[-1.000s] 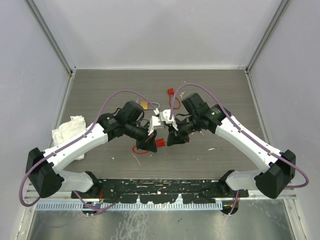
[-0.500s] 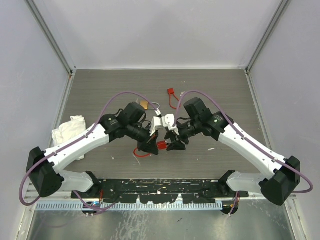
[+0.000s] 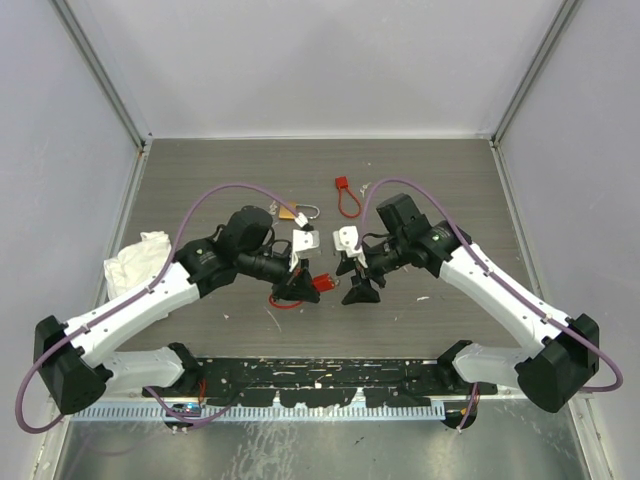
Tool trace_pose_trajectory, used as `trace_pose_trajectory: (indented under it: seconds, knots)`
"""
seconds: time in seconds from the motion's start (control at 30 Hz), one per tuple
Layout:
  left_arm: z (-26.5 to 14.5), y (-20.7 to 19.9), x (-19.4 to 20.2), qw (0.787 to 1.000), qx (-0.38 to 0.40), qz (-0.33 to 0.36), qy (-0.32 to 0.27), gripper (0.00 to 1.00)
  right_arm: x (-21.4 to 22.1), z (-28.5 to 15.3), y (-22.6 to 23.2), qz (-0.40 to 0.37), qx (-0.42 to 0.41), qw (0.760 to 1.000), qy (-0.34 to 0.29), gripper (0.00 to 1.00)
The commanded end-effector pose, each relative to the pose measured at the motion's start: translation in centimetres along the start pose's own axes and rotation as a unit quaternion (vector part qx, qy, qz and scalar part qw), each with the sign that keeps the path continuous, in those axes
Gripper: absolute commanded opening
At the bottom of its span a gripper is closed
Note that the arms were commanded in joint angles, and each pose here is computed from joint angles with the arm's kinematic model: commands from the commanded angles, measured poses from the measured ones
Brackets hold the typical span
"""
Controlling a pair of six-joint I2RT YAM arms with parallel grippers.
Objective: Lock with the key
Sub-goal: Lock the lock.
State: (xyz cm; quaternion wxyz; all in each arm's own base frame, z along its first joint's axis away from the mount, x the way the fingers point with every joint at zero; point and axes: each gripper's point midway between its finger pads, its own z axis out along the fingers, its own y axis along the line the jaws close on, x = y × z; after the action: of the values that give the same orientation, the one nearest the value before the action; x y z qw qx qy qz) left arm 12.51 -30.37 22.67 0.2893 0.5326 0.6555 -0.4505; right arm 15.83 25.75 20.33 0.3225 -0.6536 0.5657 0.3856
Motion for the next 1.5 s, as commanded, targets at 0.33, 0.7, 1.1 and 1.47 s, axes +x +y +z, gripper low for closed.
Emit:
trace_pose_trajectory:
  seconds: [0.33,0.7,1.1,1.47]
  knots:
    - [0.6,-0.2,-2.3,0.999,0.017,0.032,-0.015,0.00,-1.9,0.6,0.0,-0.055,-0.007,0.998,0.037,0.73]
    - [0.2,-0.2,-2.4,0.999,0.000,0.037,-0.032,0.00,-2.7,1.1,1.1,-0.018,-0.032,0.999,0.003,0.60]
    - [-0.3,-0.4,-0.8,0.999,-0.003,0.050,-0.011,0.00,-5.6,-2.0,1.1,0.008,-0.043,0.998,-0.038,0.61]
    - [0.2,-0.3,-1.4,0.999,0.008,0.046,-0.006,0.00,-5.4,-1.0,1.9,0.033,-0.057,0.997,-0.034,0.49]
